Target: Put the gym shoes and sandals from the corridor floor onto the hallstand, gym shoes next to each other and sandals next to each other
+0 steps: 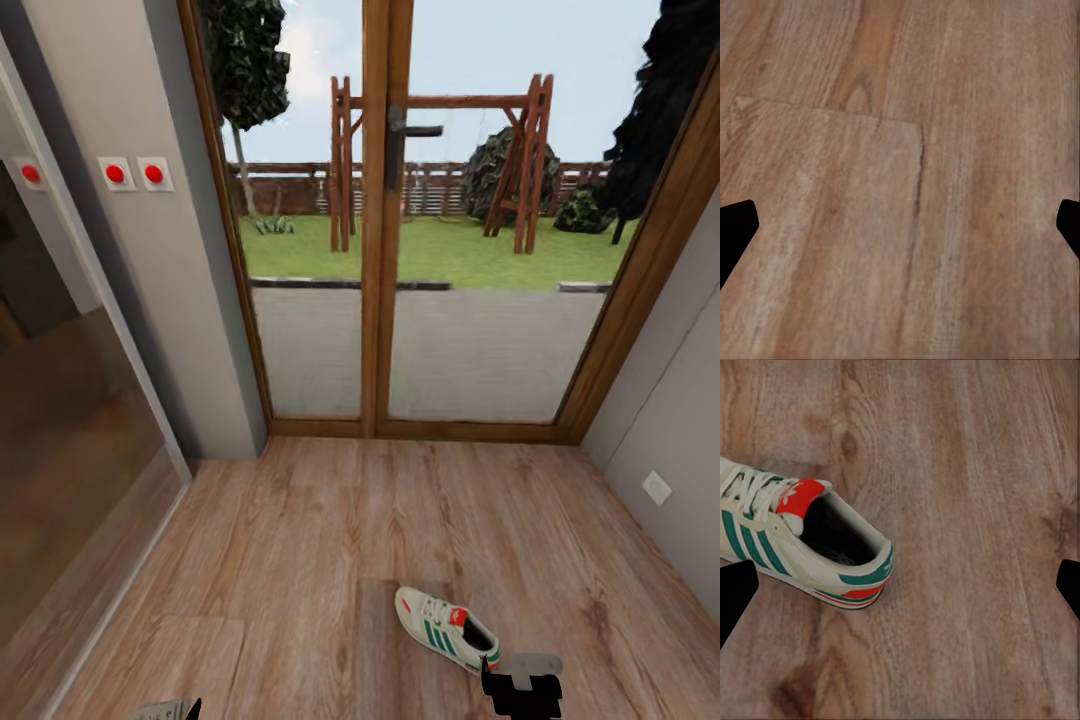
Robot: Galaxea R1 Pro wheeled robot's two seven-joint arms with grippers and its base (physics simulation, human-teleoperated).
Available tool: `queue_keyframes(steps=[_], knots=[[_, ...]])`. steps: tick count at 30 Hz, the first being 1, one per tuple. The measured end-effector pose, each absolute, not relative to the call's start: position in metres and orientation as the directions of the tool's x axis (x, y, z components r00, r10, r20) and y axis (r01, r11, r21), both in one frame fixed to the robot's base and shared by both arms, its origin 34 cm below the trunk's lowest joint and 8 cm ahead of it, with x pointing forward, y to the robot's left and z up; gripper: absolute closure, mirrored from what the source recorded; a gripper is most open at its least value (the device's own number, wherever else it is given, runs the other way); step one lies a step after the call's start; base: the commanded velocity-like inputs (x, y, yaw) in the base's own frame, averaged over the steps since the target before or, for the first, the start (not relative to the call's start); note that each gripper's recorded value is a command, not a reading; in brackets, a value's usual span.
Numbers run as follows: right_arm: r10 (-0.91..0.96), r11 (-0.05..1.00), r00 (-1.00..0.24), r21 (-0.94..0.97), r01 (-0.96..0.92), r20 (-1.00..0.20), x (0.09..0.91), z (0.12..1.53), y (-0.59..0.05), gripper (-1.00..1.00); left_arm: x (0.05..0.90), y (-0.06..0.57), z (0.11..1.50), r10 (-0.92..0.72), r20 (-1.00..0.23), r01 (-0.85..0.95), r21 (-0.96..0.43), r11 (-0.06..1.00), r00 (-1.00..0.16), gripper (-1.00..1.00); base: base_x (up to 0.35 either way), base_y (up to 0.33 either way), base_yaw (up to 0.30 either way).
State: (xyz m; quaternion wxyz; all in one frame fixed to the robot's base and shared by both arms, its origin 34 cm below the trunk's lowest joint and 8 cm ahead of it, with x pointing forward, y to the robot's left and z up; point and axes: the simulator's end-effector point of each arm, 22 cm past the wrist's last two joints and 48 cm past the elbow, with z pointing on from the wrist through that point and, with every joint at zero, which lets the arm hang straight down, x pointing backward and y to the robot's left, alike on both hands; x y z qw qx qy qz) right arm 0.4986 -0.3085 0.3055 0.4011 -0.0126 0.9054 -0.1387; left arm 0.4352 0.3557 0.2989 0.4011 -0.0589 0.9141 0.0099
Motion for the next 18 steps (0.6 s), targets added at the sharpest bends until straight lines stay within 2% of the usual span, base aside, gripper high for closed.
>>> queue_keyframes(steps=[7,18], knots=[[-0.134,0.961,-0.678,-0.261,0.088,-0.723,0.4987,0.3053,-0.3085,-1.00,0.4353,0.3556,0.2988,-0.099,-0.734,-0.115,-0.029,0.993,-0.671,-1.00,0.068,-0.255,0.062],[-0.134,0.961,-0.678,-0.261,0.089,-0.723,0.4987,0.3053,-0.3085,-1.00,0.4353,0.3557,0.2988,-0.099,-0.734,-0.115,-0.029,0.993,-0.671,-1.00,0.005,-0.271,0.247]])
